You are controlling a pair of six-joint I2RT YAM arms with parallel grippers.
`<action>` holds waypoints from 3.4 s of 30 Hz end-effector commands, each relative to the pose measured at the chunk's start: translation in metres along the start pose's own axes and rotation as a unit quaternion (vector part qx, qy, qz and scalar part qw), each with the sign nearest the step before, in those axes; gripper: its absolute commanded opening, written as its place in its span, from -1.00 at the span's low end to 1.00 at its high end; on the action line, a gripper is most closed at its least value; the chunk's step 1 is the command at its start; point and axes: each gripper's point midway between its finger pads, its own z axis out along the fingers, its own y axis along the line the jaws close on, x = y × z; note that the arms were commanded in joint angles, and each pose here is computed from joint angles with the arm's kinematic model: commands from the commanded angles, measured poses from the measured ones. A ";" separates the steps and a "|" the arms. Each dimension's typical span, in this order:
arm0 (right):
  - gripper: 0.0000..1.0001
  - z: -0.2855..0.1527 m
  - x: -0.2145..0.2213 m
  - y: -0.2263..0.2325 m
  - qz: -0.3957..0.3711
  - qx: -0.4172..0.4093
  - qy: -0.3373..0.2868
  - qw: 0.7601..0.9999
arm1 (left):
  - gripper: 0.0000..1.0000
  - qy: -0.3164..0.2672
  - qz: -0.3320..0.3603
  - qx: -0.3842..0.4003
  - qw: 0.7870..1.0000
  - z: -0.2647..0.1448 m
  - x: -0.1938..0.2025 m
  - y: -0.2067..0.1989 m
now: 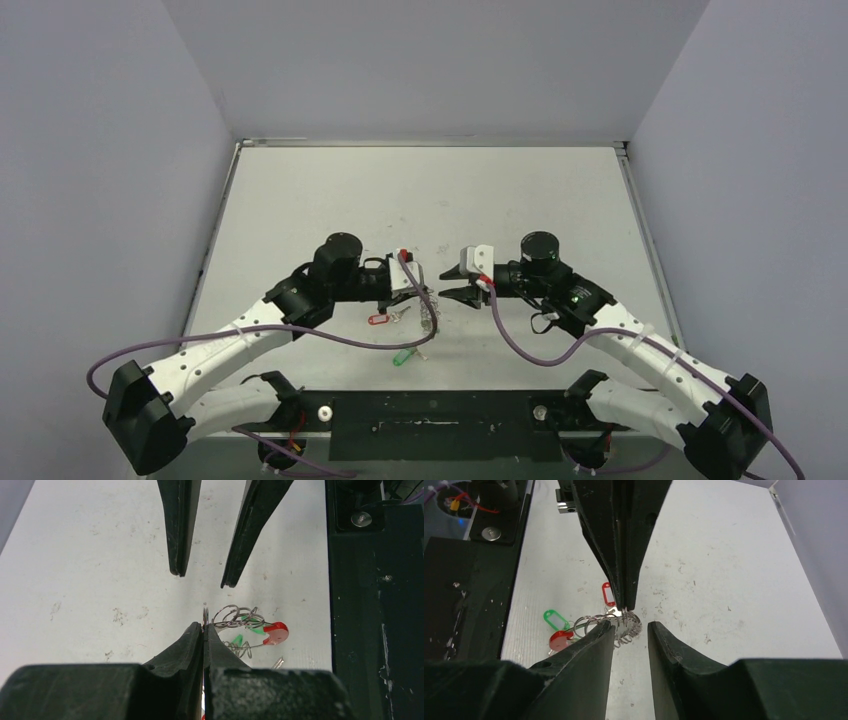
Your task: Put the keys on the keyring
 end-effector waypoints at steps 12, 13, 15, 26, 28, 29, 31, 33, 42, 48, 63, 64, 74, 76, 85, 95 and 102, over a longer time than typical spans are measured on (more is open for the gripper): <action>-0.49 0.024 0.008 0.010 -0.060 -0.046 0.041 0.996 | -1.00 -0.029 0.026 0.012 0.999 0.000 -0.029 0.001; -0.49 0.024 0.009 0.009 -0.060 -0.042 0.043 0.996 | -1.00 -0.029 0.026 0.013 0.999 0.001 -0.028 0.001; -0.49 0.023 0.007 0.009 -0.064 -0.042 0.041 0.996 | -1.00 -0.027 0.025 0.014 0.999 0.001 -0.027 0.000; -0.49 0.014 -0.009 0.012 -0.097 -0.039 0.015 0.994 | -1.00 -0.023 0.026 0.016 0.999 0.003 -0.025 0.000; -0.49 0.013 -0.012 0.011 -0.102 -0.036 0.010 0.994 | -1.00 -0.022 0.027 0.016 0.999 0.003 -0.024 0.000; -0.49 0.013 -0.013 0.010 -0.105 -0.033 0.007 0.994 | -1.00 -0.022 0.027 0.016 0.999 0.003 -0.025 0.000; -0.49 0.013 -0.014 0.009 -0.106 -0.029 0.007 0.994 | -1.00 -0.022 0.027 0.018 0.999 0.004 -0.025 -0.001; -0.49 0.014 -0.011 0.008 -0.107 -0.027 0.011 0.994 | -1.00 -0.022 0.027 0.019 0.999 0.004 -0.024 -0.001; -0.52 0.021 0.006 0.004 -0.096 -0.031 0.042 0.994 | -1.00 -0.024 0.028 0.023 0.999 0.004 -0.026 -0.005; -0.56 0.026 0.010 0.005 -0.089 -0.041 0.044 0.994 | -1.00 -0.025 0.027 0.024 0.999 0.005 -0.026 -0.006; -1.00 0.030 0.007 0.001 -0.053 -0.021 0.029 0.998 | -0.92 -0.023 0.029 0.004 0.999 0.002 -0.022 -0.004; -1.00 0.030 0.007 0.000 -0.046 -0.016 0.024 0.999 | -0.69 -0.027 0.031 -0.003 0.999 0.001 -0.024 -0.002; -1.00 0.023 -0.023 -0.005 0.001 0.053 -0.091 0.994 | 0.00 -0.105 0.013 -0.084 0.991 -0.021 -0.026 0.001; -1.00 0.022 -0.027 -0.003 0.002 0.054 -0.106 0.993 | -0.08 -0.127 0.008 -0.087 0.988 -0.024 -0.027 -0.002; -1.00 0.019 -0.038 0.007 0.007 0.041 -0.143 0.989 | -0.49 -0.218 0.000 -0.100 0.971 -0.037 -0.040 -0.011; -1.00 0.018 -0.039 0.013 0.004 0.026 -0.145 0.989 | -0.51 -0.235 0.008 -0.109 0.966 -0.040 -0.050 -0.006; -1.00 0.020 -0.039 0.015 0.003 0.014 -0.145 0.989 | -0.72 -0.237 0.013 -0.111 0.965 -0.036 -0.054 -0.002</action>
